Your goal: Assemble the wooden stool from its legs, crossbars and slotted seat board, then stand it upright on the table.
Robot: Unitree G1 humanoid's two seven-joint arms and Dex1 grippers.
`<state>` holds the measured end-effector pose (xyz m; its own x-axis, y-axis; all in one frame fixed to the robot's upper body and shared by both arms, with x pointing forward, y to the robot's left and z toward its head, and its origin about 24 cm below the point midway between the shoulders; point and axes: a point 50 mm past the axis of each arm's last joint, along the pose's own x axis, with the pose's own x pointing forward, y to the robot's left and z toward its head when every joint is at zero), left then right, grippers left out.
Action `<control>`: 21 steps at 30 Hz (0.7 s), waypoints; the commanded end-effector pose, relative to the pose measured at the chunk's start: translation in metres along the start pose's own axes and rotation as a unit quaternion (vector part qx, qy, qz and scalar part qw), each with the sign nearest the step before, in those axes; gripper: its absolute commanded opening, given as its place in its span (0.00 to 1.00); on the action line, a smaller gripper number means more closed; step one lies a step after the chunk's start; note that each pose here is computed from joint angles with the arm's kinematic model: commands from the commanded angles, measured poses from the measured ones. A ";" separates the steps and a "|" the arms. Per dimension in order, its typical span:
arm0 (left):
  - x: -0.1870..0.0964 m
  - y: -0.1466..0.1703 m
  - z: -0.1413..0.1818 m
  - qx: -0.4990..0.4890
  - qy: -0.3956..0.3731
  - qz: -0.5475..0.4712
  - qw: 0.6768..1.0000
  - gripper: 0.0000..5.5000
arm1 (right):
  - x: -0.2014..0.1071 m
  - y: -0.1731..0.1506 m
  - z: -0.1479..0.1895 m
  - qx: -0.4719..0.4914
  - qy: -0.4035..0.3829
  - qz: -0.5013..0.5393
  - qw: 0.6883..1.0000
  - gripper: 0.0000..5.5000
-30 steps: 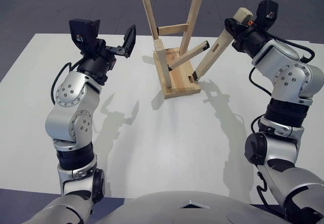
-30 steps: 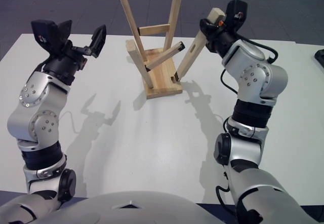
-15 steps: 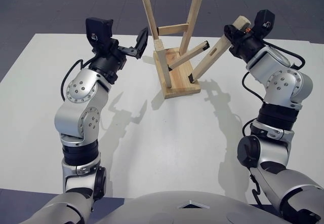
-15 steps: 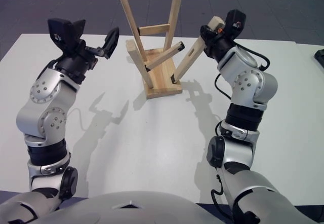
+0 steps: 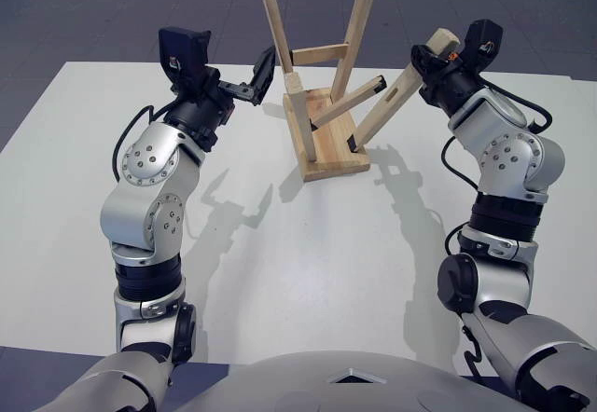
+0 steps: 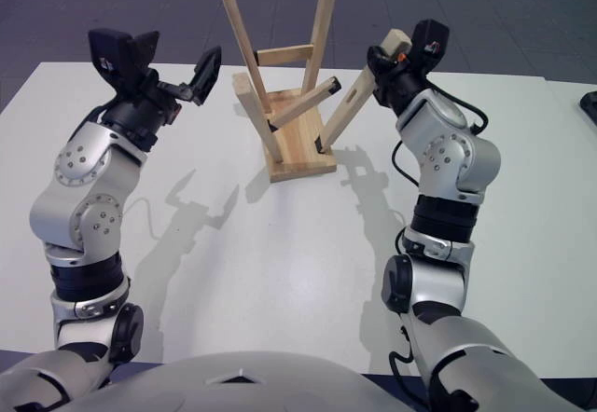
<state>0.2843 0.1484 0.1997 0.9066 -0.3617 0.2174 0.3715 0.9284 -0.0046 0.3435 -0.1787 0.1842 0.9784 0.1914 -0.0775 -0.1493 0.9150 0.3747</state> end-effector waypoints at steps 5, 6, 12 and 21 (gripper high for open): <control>0.001 -0.003 0.012 0.012 -0.018 -0.001 1.000 0.98 | -0.011 -0.006 -0.036 -0.047 0.060 -0.067 0.995 0.18; 0.001 -0.003 0.013 0.012 -0.020 -0.001 1.000 0.98 | -0.012 -0.006 -0.038 -0.051 0.062 -0.071 0.994 0.18; 0.003 -0.006 0.021 0.017 -0.032 -0.009 0.999 0.98 | -0.014 -0.004 -0.047 -0.075 0.070 -0.083 0.991 0.18; 0.007 -0.018 0.052 0.021 -0.082 -0.041 0.996 0.98 | -0.019 -0.006 -0.069 -0.105 0.106 -0.095 0.984 0.18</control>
<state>0.2779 0.1399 0.2327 0.8648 -0.3915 0.3144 0.4002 0.9156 0.0391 0.3232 -0.1474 0.1771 0.9818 0.1794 -0.0627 -0.1630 0.9646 0.2073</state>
